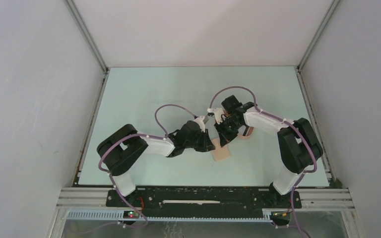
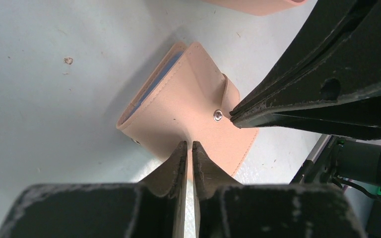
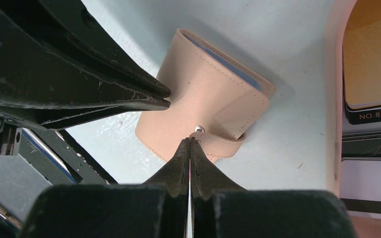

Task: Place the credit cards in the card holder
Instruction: Close the card holder at the center of the board.

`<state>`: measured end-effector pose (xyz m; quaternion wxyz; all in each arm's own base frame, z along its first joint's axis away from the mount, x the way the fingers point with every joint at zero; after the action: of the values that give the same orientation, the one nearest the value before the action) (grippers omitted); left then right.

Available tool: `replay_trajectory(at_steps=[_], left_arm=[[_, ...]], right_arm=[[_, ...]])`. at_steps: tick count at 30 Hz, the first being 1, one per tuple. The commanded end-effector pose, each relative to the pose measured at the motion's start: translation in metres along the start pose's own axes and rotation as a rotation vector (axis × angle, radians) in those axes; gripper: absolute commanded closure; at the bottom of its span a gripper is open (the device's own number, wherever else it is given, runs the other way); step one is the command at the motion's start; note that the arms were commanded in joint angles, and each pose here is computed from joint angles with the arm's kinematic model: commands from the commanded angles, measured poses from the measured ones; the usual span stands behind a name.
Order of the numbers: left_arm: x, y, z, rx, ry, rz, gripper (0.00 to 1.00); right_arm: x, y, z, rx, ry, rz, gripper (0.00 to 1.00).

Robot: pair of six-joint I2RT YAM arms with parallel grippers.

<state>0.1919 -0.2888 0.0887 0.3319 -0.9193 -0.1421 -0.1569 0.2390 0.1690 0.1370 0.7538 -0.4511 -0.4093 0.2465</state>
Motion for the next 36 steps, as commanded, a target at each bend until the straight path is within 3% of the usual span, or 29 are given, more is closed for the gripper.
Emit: replay_trajectory(at_steps=[1, 18, 36], left_arm=[[-0.004, 0.0, 0.008, 0.025, -0.013, 0.016, 0.88], [-0.004, 0.001, 0.007, 0.015, -0.015, 0.016, 0.88], [-0.01, 0.0, 0.01, -0.036, -0.08, -0.008, 0.89]], right_arm=[[0.001, -0.001, 0.004, 0.046, -0.015, -0.02, 1.0], [0.0, 0.012, -0.002, -0.008, -0.003, 0.019, 1.0], [-0.002, 0.01, -0.008, -0.006, 0.073, -0.048, 1.0]])
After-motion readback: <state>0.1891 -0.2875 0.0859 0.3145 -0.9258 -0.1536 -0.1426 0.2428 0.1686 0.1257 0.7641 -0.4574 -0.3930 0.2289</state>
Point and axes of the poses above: each gripper's point midway between its finger pads, its own y axis out along the fingers, its own z axis along the line the jaws close on, x = y × z, the point moved 10 cm from there along -y, back along the fingers, and after that the axes turned 13 degrees about -y, right-handed, at the moved point
